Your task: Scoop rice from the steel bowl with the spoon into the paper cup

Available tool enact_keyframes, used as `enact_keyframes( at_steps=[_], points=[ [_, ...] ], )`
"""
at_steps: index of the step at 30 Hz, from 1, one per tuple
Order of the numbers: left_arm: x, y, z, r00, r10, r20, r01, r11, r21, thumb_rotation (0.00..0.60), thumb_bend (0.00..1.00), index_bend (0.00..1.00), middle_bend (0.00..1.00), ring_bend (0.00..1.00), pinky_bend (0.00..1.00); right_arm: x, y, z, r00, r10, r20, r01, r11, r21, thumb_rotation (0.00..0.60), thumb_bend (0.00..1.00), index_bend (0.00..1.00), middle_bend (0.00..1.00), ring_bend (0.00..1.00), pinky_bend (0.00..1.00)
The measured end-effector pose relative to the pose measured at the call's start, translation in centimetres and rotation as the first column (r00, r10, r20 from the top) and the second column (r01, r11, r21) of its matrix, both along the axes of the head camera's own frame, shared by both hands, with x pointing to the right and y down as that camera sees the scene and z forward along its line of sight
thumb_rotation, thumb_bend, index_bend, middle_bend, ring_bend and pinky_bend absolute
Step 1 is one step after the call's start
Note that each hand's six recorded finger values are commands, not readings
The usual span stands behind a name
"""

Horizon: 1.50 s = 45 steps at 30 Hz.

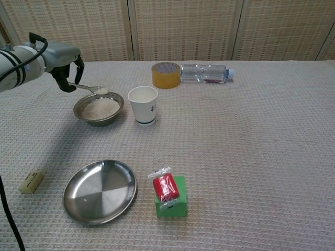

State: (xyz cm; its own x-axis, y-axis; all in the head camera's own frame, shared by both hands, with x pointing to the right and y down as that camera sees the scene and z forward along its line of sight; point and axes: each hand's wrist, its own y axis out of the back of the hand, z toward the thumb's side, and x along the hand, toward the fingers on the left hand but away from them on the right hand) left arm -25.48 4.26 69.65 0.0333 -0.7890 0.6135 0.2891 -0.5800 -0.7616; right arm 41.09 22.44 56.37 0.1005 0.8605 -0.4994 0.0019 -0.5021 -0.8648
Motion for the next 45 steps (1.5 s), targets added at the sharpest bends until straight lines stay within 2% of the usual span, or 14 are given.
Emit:
enact_keyframes(
  at_steps=[12,28,45],
  points=[
    [3.8,-0.6,-1.3,0.999,0.042,-0.032,-0.042,0.999,-0.007,0.600,0.39,0.77,1.00,1.00,1.00,0.2,-0.1,0.1,1.000,0.004,0.000,-0.004,1.000,-0.008,0.600,0.07,0.00,0.00,0.00,0.00],
    [7.6,0.0,-0.5,0.995,0.099,-0.015,-0.099,0.995,-0.012,0.600,0.39,0.77,1.00,1.00,1.00,0.6,-0.1,-0.1,1.000,0.013,0.001,-0.013,1.000,-0.013,0.600,0.07,0.00,0.00,0.00,0.00],
    [10.0,0.6,0.3,0.974,0.215,0.064,-0.221,0.970,0.097,0.600,0.39,0.77,1.00,1.00,1.00,0.9,0.0,-0.4,1.000,0.023,-0.010,-0.024,1.000,-0.013,0.600,0.07,0.00,0.00,0.00,0.00]
  ],
)
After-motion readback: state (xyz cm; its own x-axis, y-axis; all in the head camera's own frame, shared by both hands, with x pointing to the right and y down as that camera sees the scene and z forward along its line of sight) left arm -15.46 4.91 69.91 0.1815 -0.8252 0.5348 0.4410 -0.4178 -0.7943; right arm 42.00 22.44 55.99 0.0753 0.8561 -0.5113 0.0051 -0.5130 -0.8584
